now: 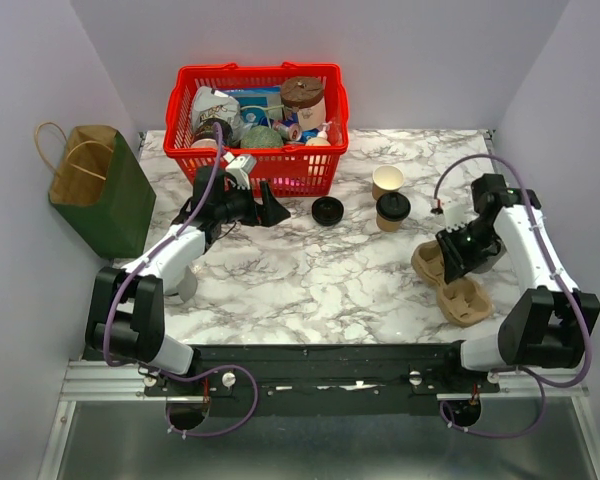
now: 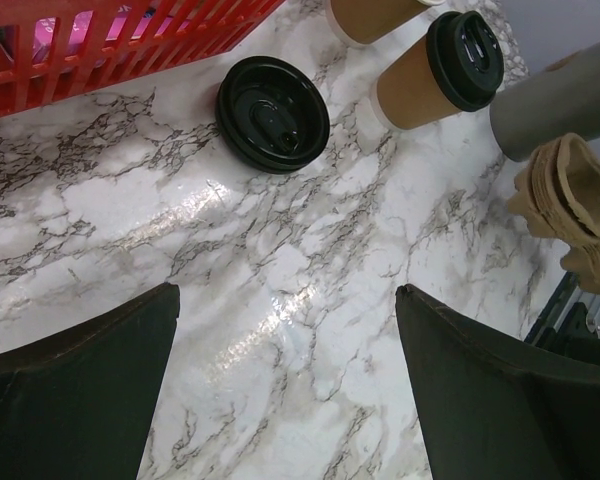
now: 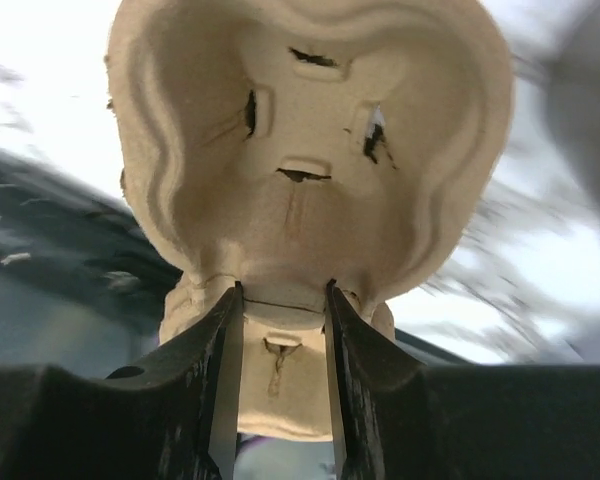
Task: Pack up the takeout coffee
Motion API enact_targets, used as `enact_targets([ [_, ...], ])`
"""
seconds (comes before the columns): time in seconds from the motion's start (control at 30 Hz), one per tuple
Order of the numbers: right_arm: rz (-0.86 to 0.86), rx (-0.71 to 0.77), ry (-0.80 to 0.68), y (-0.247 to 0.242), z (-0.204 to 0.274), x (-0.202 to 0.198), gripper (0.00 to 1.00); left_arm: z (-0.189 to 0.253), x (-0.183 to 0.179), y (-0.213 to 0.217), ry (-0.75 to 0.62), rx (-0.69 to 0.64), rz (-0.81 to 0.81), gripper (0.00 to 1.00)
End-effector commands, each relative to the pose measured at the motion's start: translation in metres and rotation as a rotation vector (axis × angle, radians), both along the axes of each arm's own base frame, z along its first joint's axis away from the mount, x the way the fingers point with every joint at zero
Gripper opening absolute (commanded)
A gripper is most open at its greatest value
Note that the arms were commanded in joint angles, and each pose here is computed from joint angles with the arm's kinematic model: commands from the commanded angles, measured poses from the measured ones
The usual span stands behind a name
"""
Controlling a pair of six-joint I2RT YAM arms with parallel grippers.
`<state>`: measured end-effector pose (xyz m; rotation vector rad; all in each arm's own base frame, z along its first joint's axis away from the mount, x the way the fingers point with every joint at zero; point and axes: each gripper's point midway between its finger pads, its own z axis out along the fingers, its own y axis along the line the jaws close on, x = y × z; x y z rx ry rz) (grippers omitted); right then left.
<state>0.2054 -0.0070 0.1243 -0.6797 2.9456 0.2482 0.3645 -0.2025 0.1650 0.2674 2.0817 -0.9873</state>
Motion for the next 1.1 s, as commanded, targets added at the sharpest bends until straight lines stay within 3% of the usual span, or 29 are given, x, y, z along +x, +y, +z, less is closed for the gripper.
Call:
enact_targets([
  [0.0, -0.058, 0.007, 0.018, -0.004, 0.009, 0.003, 0.01, 0.011, 0.002, -0.008, -0.032, -0.016, -0.03, 0.97],
  [0.03, 0.008, -0.047, -0.003, -0.007, 0.007, 0.005, 0.01, 0.012, 0.002, -0.008, -0.037, -0.014, -0.029, 0.97],
  [0.13, 0.092, 0.297, -0.033, 0.038, 0.042, -0.003, 0.01, 0.01, 0.001, -0.008, -0.03, -0.017, -0.029, 0.97],
  [0.17, 0.064, 0.112, -0.162, 0.016, 0.034, 0.025, 0.01, 0.01, 0.001, -0.008, -0.031, -0.015, -0.032, 0.97],
  [0.2, -0.001, -0.077, -0.115, -0.003, 0.008, 0.015, 0.01, 0.011, 0.001, -0.008, -0.035, -0.014, -0.032, 0.97],
  [0.23, 0.051, -0.139, -0.141, -0.005, 0.009, 0.019, 0.01, 0.013, 0.001, -0.008, -0.042, -0.012, -0.031, 0.97],
  [0.27, 0.048, 0.011, -0.133, 0.013, 0.017, 0.017, 0.01, 0.012, 0.002, -0.008, -0.043, -0.011, -0.028, 0.97],
  [0.3, 0.052, 0.224, -0.003, 0.037, 0.032, -0.007, 0.0, 0.011, 0.001, -0.007, -0.042, -0.009, -0.027, 0.97],
  [0.33, -0.016, 0.354, -0.04, 0.048, 0.052, 0.003, 0.01, 0.011, 0.001, -0.008, -0.041, -0.011, -0.031, 0.97],
  [0.4, -0.094, 0.115, -0.171, 0.02, 0.041, 0.029, 0.01, 0.012, 0.0, -0.008, -0.04, -0.011, -0.034, 0.97],
  [0.43, -0.051, -0.021, -0.192, 0.003, 0.03, 0.028, 0.01, 0.011, 0.001, -0.008, -0.044, -0.01, -0.03, 0.97],
  [0.5, 0.089, -0.015, -0.308, 0.004, 0.037, 0.037, 0.01, 0.011, 0.001, -0.008, -0.043, -0.011, -0.029, 0.97],
  [0.6, 0.079, -0.044, -0.348, 0.001, 0.036, 0.033, 0.01, 0.012, 0.0, -0.009, -0.04, -0.012, -0.036, 0.97],
  [0.7, 0.073, 0.0, -0.289, 0.008, 0.041, 0.025, 0.01, 0.011, 0.001, -0.009, -0.043, -0.007, -0.035, 0.97],
  [0.83, 0.208, 0.226, -0.313, 0.06, 0.068, 0.018, 0.01, 0.012, 0.0, -0.009, -0.037, -0.009, -0.04, 0.97],
  [0.93, 0.386, 0.256, -0.298, 0.099, 0.07, 0.007, 0.01, 0.023, 0.006, -0.009, -0.072, 0.005, -0.044, 0.96],
  [1.07, 0.467, 0.284, -0.254, 0.142, 0.06, 0.01, 0.0, 0.039, 0.013, -0.009, -0.111, 0.023, -0.051, 0.96],
])
